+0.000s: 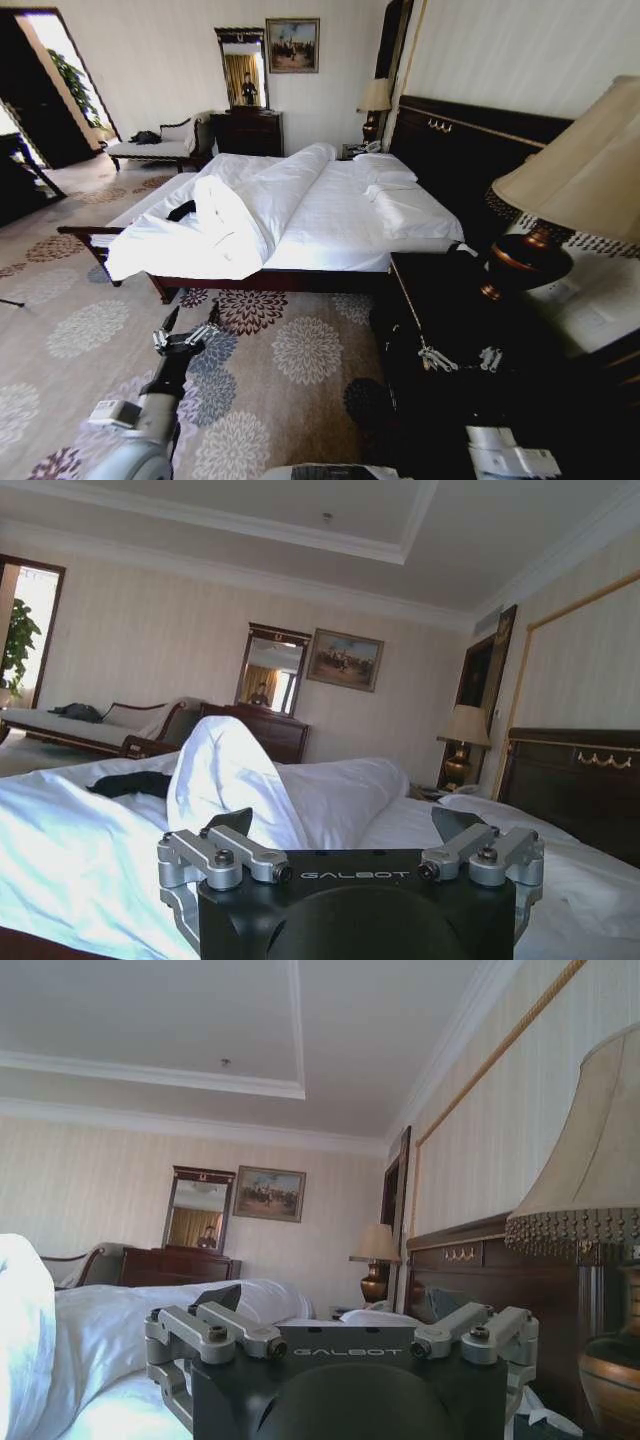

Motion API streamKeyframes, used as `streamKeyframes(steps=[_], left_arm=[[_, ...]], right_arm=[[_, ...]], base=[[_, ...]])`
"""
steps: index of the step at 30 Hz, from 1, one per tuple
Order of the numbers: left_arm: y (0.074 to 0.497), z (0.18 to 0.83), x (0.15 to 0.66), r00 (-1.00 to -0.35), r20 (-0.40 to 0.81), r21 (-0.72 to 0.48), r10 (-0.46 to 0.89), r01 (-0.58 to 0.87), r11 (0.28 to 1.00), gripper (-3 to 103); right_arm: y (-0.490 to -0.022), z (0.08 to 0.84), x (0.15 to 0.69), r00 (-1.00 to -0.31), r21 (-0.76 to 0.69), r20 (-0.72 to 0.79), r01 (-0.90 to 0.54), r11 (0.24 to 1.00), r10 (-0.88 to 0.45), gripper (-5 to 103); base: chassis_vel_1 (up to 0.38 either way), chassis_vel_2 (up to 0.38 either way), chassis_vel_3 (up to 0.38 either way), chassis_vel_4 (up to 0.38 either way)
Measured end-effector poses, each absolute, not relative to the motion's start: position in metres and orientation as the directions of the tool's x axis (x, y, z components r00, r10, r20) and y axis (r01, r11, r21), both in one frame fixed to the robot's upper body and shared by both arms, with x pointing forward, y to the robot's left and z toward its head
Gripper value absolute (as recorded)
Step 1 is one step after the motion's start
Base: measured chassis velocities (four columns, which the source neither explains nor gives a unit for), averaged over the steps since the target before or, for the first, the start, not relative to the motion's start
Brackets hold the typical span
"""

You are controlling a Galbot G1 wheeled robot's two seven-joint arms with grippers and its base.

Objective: Fold the clothes on the bed.

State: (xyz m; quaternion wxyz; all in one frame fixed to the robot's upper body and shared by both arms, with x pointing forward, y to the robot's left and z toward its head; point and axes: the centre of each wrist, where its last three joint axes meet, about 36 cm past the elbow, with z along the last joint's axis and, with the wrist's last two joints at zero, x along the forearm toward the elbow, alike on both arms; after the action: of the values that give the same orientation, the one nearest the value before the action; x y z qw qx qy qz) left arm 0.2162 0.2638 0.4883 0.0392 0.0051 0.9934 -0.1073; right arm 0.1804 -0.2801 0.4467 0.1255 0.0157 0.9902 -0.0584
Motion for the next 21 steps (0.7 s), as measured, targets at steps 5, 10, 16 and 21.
streamKeyframes(steps=[5,10,16,21], left_arm=[[0.2659,0.4869,0.2162,-0.998,-0.068,-0.211,-0.014,0.001,0.977,100],[0.2664,0.4871,0.2163,-0.998,-0.064,-0.216,-0.016,-0.002,0.976,100],[0.2672,0.4872,0.217,-0.998,-0.061,-0.219,-0.017,-0.003,0.976,100],[0.2675,0.4933,0.2171,-0.997,-0.074,-0.213,-0.013,0.003,0.977,100]], right_arm=[[-0.2822,0.4514,0.1795,-0.966,-0.123,-0.259,0.044,0.991,0.011,100],[-0.283,0.4507,0.1792,-0.966,-0.124,-0.258,0.045,0.991,0.011,100],[-0.2821,0.4497,0.1779,-0.967,-0.121,-0.255,0.047,0.991,0.015,100],[-0.2832,0.4496,0.1775,-0.965,-0.127,-0.262,0.051,0.991,0.016,100]], base=[[0.0,0.0,0.0,0.0],[0.0,0.0,0.0,0.0],[0.0,0.0,0.0,0.0],[0.0,0.0,0.0,0.0]])
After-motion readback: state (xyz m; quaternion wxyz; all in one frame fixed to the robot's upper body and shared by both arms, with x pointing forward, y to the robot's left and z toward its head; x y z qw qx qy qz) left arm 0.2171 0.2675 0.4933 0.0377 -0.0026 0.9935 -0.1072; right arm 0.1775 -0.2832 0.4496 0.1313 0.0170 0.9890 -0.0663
